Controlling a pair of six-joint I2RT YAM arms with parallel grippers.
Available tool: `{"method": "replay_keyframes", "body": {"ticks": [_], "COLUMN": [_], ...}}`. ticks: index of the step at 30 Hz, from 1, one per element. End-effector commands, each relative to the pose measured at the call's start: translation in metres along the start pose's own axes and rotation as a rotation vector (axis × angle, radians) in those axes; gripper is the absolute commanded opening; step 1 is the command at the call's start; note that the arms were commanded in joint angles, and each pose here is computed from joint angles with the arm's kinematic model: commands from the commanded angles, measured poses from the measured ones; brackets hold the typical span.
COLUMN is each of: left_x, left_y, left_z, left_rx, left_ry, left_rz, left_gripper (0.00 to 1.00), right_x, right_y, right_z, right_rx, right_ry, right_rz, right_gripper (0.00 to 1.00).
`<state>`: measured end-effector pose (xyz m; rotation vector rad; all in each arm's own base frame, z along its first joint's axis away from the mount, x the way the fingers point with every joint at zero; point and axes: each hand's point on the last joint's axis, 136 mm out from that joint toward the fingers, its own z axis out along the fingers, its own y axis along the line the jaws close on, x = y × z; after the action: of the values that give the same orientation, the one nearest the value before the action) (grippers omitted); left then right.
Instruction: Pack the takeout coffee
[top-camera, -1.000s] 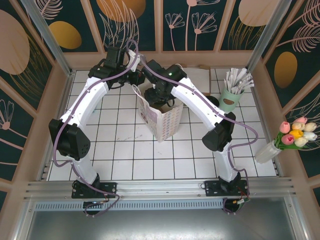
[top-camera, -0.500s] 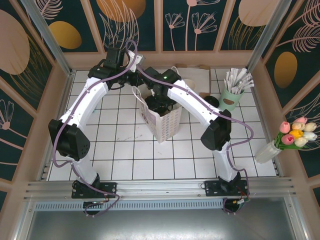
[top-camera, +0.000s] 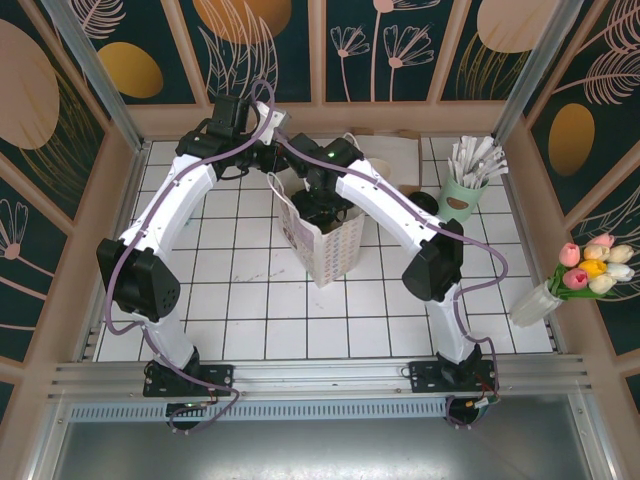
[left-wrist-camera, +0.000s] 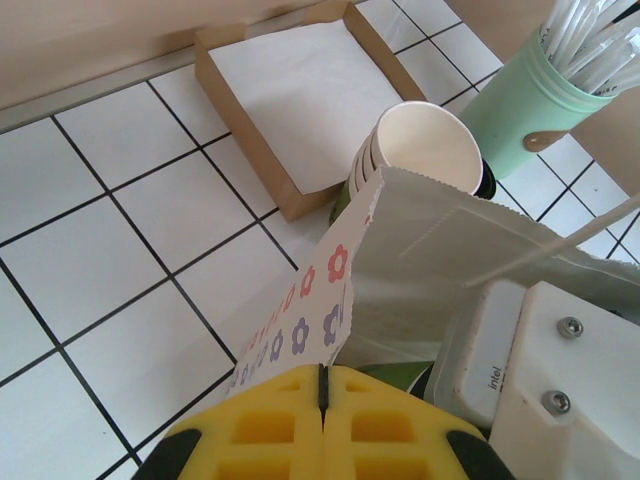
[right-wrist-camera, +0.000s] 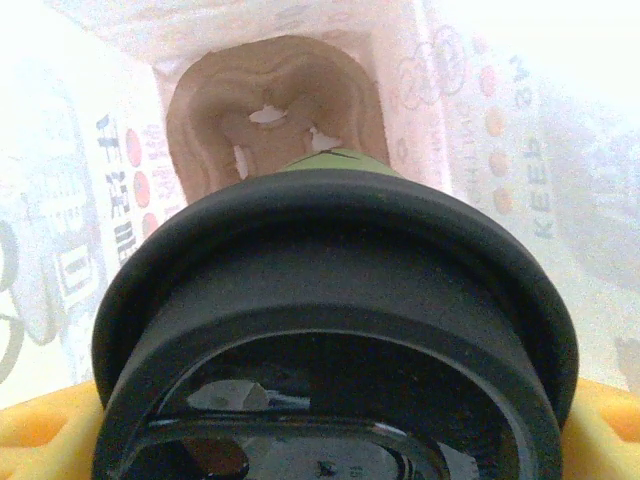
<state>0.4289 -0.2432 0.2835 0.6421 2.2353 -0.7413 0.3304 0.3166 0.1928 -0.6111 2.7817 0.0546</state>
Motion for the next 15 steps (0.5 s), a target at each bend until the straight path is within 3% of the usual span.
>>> {"method": "replay_keyframes", "body": {"ticks": [1,11,15], "left_x": [0.0,-0.002,-0.004], "left_y": [-0.007,0.002,-0.006], "left_z": [-0.004,-0.002,-0.003], "left_rx": [0.01,-0.031,0.009], "left_ry": [0.001,0.004,-0.008], "left_rz": [0.017,0.003,0.013], "left_gripper": [0.0,0.0,0.0], "right_x": [0.009,0.023,0.035], "right_y": [-0.001,0.019,0.023], "right_z": [-0.007,-0.01,-0.011], "right_rx": [0.037,-0.017,-0.054], "right_ry": [0.003,0.029,0.069], "right_rz": [-0.002,-0.064,-0.057], "right_gripper": [0.56,0.56,0.56]}}
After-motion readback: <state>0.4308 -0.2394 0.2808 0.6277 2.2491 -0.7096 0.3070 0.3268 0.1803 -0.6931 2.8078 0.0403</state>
